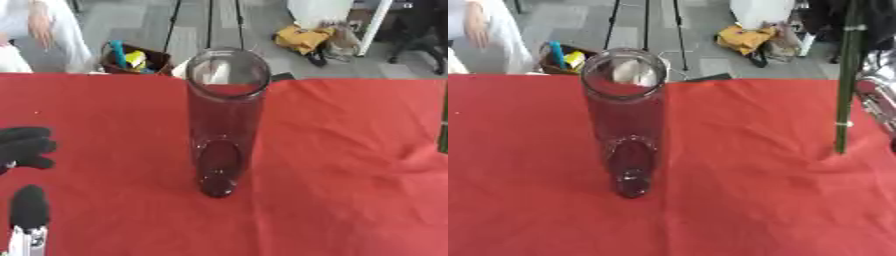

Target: Arrange flowers into the vase.

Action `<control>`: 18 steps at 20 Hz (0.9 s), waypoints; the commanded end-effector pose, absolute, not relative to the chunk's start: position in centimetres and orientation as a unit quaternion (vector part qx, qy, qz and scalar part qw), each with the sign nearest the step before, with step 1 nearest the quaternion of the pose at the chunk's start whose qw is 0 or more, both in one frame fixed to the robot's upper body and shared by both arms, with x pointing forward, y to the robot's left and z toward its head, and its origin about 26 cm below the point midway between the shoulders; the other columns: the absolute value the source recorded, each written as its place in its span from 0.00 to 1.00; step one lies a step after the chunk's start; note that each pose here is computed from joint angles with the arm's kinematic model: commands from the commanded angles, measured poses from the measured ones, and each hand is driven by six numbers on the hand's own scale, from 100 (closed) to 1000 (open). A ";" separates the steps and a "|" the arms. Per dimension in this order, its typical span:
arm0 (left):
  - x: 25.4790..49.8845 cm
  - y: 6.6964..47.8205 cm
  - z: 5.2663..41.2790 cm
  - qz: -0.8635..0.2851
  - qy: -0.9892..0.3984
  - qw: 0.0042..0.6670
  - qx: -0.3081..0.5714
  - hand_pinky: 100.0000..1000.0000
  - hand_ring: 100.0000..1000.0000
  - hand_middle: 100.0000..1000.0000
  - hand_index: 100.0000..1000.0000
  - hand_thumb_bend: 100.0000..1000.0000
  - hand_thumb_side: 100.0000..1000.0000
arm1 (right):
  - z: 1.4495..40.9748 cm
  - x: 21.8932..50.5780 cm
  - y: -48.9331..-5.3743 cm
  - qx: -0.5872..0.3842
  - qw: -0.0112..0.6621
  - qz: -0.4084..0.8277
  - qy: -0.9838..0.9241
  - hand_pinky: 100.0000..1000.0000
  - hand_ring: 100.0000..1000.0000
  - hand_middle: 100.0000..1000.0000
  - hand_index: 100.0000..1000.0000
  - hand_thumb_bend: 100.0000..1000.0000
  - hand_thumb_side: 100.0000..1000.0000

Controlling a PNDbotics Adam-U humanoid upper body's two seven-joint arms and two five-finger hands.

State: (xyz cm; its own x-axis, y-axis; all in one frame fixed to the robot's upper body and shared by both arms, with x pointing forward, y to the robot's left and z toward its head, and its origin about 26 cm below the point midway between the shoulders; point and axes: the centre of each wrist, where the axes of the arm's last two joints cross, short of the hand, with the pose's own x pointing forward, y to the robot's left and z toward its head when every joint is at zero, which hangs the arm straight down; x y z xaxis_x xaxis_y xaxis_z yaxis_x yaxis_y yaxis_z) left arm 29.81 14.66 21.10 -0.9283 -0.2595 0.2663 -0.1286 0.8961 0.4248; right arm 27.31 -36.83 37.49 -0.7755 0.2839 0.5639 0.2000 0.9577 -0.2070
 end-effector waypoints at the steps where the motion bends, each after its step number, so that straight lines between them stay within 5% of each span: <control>1: 29.4 14.6 21.5 -0.210 -0.961 0.149 0.095 0.53 0.65 0.68 0.74 0.00 0.66 | 39.6 26.6 -36.7 -0.119 0.289 0.056 -0.948 0.00 0.01 0.00 0.00 0.00 0.77; 18: 29.4 14.8 21.1 -0.216 -0.959 0.156 0.095 0.53 0.65 0.68 0.74 0.00 0.66 | 41.2 26.1 -36.2 -0.050 0.230 -0.014 -0.972 0.00 0.00 0.00 0.00 0.00 0.75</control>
